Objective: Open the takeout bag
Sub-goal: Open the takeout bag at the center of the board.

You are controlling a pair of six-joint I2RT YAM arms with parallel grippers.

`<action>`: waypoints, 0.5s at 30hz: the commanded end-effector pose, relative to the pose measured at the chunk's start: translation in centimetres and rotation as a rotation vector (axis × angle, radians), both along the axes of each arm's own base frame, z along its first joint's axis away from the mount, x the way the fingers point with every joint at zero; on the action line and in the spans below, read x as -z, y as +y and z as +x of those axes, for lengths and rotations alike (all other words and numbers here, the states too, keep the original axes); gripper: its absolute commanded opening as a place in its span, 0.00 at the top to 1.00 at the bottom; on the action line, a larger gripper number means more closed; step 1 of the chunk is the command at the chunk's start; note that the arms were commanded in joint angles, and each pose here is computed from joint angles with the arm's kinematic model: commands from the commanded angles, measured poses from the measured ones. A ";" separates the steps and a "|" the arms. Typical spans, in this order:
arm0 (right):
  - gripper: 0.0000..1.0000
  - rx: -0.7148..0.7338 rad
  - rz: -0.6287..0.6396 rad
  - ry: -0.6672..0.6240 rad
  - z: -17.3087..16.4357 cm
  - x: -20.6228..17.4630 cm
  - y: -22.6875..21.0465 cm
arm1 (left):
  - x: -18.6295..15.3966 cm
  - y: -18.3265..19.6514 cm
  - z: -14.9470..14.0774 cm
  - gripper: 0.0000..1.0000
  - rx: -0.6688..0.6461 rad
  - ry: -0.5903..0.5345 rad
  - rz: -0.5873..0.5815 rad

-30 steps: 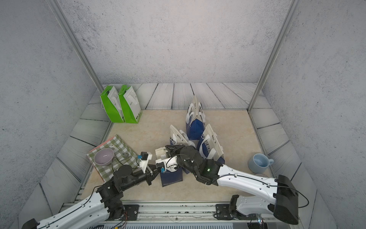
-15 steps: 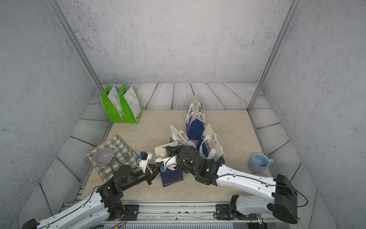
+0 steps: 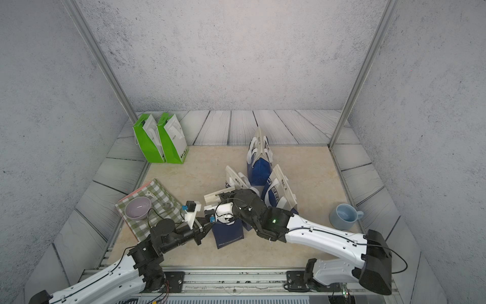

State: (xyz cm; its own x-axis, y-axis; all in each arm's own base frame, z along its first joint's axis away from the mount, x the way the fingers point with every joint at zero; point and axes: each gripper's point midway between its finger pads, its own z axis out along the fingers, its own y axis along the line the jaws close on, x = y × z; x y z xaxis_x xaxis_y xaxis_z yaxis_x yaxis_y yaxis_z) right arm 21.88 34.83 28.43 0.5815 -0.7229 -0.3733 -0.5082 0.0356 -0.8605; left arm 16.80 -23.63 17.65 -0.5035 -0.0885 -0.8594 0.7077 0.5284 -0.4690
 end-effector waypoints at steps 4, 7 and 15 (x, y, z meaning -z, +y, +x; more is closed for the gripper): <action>1.00 0.037 0.067 0.043 0.3 -3.4 -0.3 | 0.4 -0.1 -0.5 1.00 0.024 0.018 0.025; 1.00 0.047 0.071 0.060 0.5 -3.8 -0.4 | 0.4 0.0 -0.5 1.00 0.023 0.017 0.026; 1.00 0.036 0.053 0.128 0.8 -4.0 -0.2 | 0.3 0.2 -0.6 1.00 0.020 0.011 0.027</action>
